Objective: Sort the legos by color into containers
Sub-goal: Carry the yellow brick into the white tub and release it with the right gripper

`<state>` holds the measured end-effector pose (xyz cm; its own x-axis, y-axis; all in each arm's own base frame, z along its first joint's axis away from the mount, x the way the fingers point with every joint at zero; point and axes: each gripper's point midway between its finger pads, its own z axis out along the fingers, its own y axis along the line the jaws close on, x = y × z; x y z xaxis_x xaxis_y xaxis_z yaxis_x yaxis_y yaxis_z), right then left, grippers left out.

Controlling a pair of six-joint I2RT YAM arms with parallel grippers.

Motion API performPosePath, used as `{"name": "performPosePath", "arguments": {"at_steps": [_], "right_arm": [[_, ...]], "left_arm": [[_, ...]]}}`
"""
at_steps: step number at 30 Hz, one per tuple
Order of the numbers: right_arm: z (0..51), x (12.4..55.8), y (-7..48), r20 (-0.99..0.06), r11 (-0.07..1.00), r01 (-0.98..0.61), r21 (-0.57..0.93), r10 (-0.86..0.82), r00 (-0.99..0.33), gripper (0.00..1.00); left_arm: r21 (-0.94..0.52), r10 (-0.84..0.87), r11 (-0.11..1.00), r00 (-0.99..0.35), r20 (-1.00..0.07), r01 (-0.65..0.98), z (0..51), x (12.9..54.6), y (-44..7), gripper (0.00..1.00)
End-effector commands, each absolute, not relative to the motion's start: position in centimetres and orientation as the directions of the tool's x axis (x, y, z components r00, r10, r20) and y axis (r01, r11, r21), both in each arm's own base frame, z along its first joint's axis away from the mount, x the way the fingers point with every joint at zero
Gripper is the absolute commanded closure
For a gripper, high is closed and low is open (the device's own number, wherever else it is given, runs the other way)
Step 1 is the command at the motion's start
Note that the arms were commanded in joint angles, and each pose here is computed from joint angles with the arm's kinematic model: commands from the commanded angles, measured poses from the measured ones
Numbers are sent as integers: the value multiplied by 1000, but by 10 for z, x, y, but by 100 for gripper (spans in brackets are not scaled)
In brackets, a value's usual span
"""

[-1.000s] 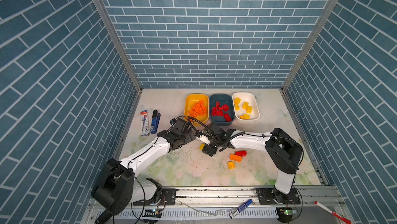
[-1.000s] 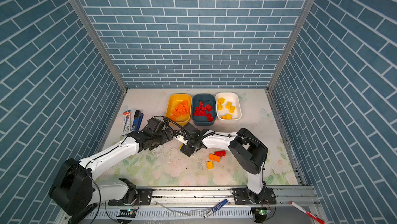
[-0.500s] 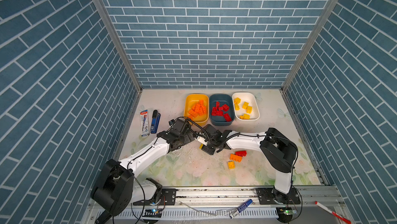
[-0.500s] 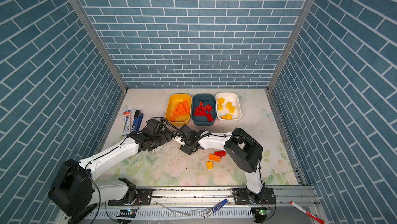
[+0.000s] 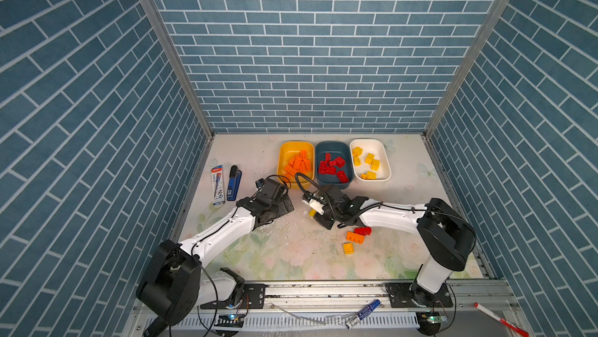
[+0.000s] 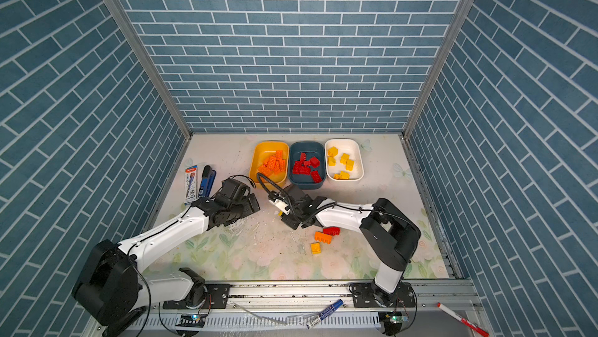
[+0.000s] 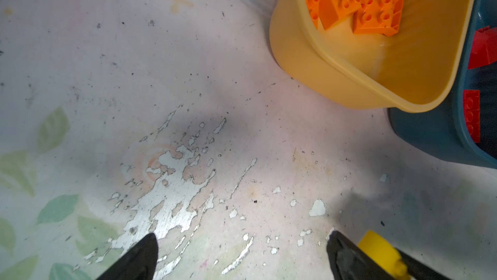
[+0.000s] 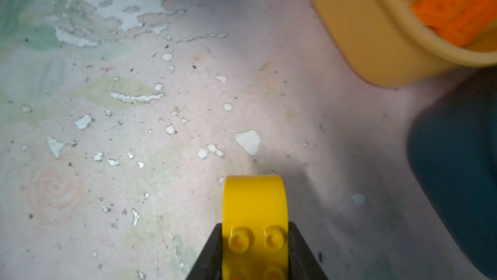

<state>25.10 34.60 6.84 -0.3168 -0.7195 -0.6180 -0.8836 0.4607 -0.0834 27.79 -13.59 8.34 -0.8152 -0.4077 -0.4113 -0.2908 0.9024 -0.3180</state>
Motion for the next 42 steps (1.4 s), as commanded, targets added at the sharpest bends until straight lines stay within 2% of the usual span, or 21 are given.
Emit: {"name": "performPosePath", "arguments": {"at_steps": [1, 9, 15, 21, 33, 36, 42], "right_arm": [[94, 273, 322, -717, 568, -823, 7, -571, -400, 69], [154, 336, 240, -851, 770, -621, 145, -223, -476, 69], [170, 380, 175, -862, 886, -410, 215, -25, -506, 69], [156, 415, 118, -805, 954, -189, 232, 79, -589, 69], [145, 479, 106, -735, 967, -107, 230, 101, -670, 62], [155, 487, 110, -739, 962, -116, 248, 110, -665, 56], [170, 476, 108, -731, 963, -115, 246, 106, -674, 31]], "left_arm": [[-310, -335, 927, -833, -441, -209, 92, 286, -150, 1], [-214, -24, 972, -876, -481, 91, 107, 295, -220, 1], [-200, 212, 920, -855, -473, 338, 108, 287, -283, 1], [-146, 409, 842, -792, -453, 519, 107, 270, -324, 1], [-174, 667, 613, -623, -409, 771, 98, 230, -398, 1], [-183, 699, 570, -590, -404, 801, 95, 223, -408, 1], [-219, 740, 492, -537, -405, 843, 94, 211, -424, 1]]}}
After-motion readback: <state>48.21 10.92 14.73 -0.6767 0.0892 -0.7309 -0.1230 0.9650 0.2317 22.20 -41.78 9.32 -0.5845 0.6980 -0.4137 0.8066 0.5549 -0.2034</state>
